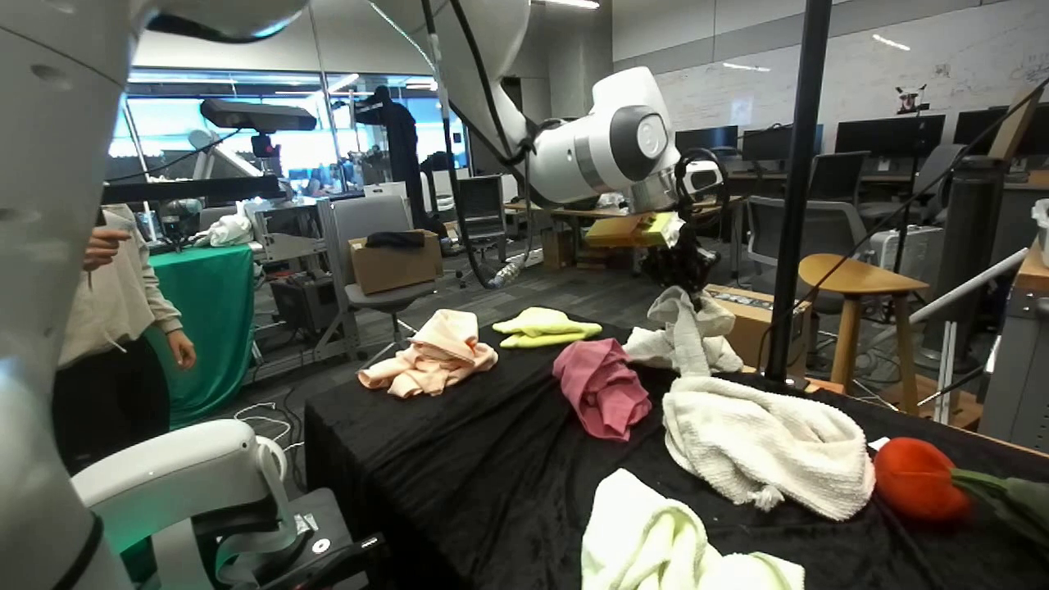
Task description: Heap up the things on the table into a pile
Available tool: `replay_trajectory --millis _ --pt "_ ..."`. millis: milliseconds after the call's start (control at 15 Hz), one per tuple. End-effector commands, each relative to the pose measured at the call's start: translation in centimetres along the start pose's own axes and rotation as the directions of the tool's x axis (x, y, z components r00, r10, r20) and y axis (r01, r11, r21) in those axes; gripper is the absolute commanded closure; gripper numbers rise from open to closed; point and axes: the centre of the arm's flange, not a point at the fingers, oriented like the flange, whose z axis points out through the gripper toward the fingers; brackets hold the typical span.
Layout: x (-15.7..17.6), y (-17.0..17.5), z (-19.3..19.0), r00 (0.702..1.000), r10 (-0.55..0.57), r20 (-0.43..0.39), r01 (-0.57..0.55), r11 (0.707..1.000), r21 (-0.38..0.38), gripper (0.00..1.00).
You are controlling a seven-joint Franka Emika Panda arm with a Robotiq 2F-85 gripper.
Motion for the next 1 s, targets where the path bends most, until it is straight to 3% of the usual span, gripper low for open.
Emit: replay_trajectory --millis 0,467,933 --pt "-5.7 3.6 -4.8 0.999 0.041 -0.030 -0.042 0.998 -0.050 0.93" --pt "-10.3 8.4 -7.9 0.987 0.153 -0.051 -0.158 0.981 -0.109 0.93" --pt "-11.7 10.6 -10.3 0.975 0.206 -0.084 -0.216 0.967 -0.132 0.93"
